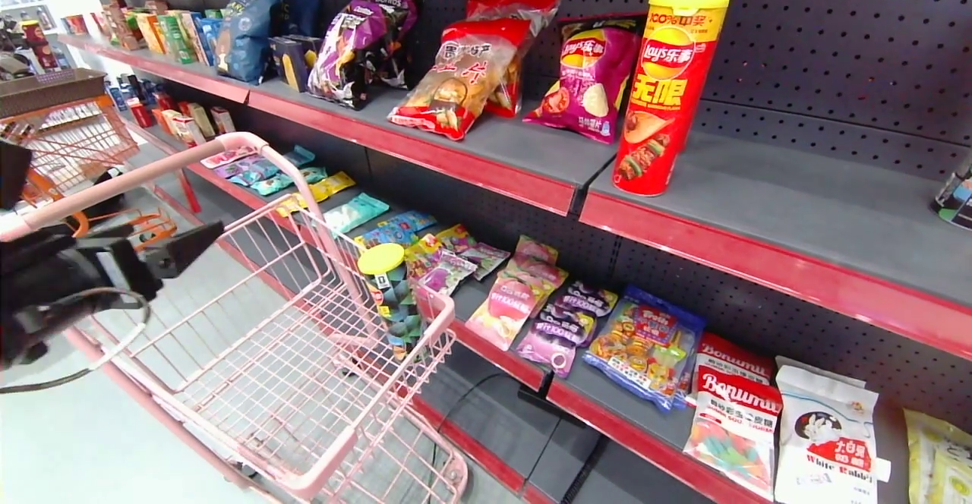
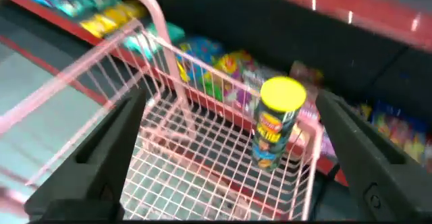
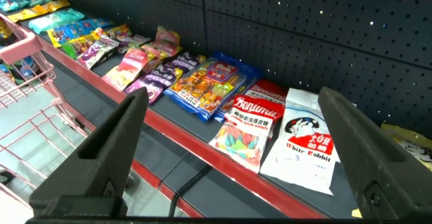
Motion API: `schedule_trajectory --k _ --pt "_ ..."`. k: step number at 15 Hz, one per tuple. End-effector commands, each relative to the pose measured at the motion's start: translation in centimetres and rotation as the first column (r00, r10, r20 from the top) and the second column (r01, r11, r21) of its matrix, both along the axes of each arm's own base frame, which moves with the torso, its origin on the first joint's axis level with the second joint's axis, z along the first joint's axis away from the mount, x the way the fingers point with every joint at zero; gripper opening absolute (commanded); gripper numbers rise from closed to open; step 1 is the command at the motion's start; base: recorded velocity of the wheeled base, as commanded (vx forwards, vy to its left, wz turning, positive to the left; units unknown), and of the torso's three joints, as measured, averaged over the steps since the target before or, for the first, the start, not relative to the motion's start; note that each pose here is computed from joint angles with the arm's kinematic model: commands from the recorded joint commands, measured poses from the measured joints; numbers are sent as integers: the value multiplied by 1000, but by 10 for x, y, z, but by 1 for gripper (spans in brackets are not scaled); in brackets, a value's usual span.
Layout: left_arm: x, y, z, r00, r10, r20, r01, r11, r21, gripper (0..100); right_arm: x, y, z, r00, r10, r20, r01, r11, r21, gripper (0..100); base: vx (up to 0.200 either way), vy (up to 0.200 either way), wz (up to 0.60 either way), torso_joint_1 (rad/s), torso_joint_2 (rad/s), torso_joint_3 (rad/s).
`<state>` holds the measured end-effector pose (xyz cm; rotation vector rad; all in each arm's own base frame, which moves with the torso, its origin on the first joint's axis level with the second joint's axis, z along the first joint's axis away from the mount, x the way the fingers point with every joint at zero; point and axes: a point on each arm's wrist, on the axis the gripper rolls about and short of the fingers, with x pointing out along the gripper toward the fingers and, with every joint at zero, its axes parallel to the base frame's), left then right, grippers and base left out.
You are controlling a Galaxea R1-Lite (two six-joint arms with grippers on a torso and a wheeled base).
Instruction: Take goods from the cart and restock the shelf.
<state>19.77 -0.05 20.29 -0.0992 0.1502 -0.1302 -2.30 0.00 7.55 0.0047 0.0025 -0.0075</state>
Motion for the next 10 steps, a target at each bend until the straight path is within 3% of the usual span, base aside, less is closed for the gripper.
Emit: schedule_trajectory --k 1,2,4,6,9,10 --pt "67 0 -72 967 -117 -224 116 993 -17 100 0 0 0 1000 0 -1 0 1000 0 100 0 0 0 0 0 0" --pt "70 -1 -76 962 -143 -233 141 990 -26 100 0 0 0 1000 0 -1 0 1000 0 100 0 0 0 0 0 0" --pt "91 -10 -106 938 -248 -243 251 968 -20 100 0 0 0 1000 0 -1 0 1000 -3 100 0 0 0 0 0 0" --pt "106 -28 -121 907 -354 -227 357 934 -30 100 0 0 0 1000 0 -1 0 1000 -3 100 0 0 0 0 0 0" --pt "122 -48 -140 875 -414 -253 417 908 -43 100 0 0 0 1000 0 -1 0 1000 -5 100 0 0 0 0 0 0" --pt "131 -53 -147 865 -440 -240 442 896 -47 100 0 0 0 1000 0 -1 0 1000 -5 100 0 0 0 0 0 0"
